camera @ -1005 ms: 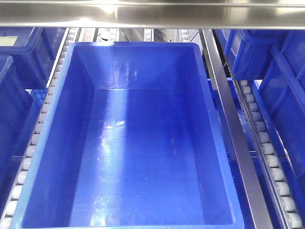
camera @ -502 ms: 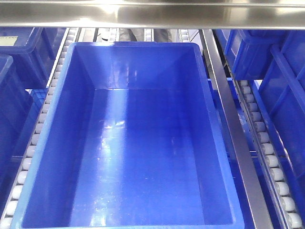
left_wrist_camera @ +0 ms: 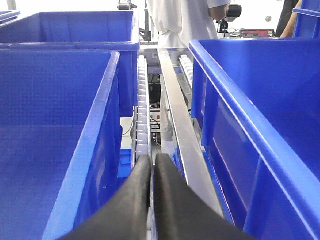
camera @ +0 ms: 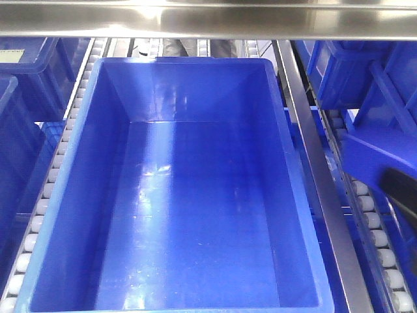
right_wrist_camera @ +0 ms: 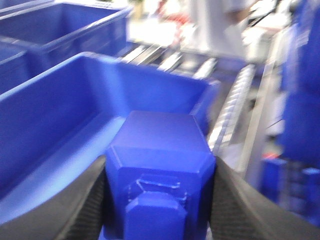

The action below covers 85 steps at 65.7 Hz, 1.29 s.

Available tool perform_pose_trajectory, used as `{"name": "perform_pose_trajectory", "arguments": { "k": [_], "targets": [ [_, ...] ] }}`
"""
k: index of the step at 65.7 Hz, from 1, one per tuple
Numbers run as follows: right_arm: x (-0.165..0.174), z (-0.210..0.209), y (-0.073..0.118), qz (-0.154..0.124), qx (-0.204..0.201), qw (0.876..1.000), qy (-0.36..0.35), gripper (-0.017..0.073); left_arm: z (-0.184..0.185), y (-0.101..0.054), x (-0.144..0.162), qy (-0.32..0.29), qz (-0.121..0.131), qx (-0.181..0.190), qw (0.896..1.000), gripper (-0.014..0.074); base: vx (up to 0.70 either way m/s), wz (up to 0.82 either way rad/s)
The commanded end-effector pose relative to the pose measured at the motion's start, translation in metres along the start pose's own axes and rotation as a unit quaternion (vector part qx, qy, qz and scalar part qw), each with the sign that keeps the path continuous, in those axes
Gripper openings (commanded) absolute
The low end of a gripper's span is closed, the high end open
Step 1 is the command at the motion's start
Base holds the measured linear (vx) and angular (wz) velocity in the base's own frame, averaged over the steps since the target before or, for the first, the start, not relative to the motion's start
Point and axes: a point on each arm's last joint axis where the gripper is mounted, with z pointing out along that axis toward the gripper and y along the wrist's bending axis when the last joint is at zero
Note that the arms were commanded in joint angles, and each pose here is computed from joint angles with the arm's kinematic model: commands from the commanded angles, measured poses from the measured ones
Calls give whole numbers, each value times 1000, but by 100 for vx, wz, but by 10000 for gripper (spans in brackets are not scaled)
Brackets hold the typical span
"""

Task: Pour parts from conveyor to right shelf
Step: 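Move the right gripper over the empty bin and lower the block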

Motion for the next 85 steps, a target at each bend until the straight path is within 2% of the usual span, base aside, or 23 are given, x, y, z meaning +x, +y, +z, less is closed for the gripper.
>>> {"name": "perform_pose_trajectory", "arguments": {
  "k": [1,5,13,19,30,36,43,51,58,63,73,85],
  "targets": [
    [-25,18,-6,14,-10,1000,-16,7,-3,-1,-14,-53,-7,5,999,-6,0,0],
    [-32,31,-3,13,-39,999,-2,8,-3,-1,-14,-54,-7,5,999,-6,0,0],
    [-43,63,10,-14,-108,994,33,8,-3,-1,-14,-54,-7,5,999,-6,0,0],
    [-42,89,23,-26,-145,987,64,8,-3,-1,-14,-54,-7,5,998,-6,0,0],
    [-41,136,44,-10,-171,981,90,8,-3,-1,-14,-54,-7,5,998,-6,0,0],
    [-38,160,51,0,-172,980,103,8,-3,-1,-14,-54,-7,5,998,-6,0,0],
    [-27,192,54,26,-173,974,147,8,-3,-1,-14,-54,-7,5,998,-6,0,0],
    [-18,221,55,29,-162,968,192,8,-3,-1,-14,-54,-7,5,998,-6,0,0],
    [-14,247,55,42,-147,958,243,8,-3,-1,-14,-54,-7,5,998,-6,0,0],
    [-12,263,54,44,-133,946,294,8,-3,-1,-14,-54,-7,5,998,-6,0,0],
    [-9,292,52,32,-101,924,366,11,-3,-1,-14,-54,-7,5,998,-6,0,0],
    [-4,326,69,-12,-93,902,422,13,-3,-1,-14,-54,-7,5,998,-6,0,0]
  ]
}}
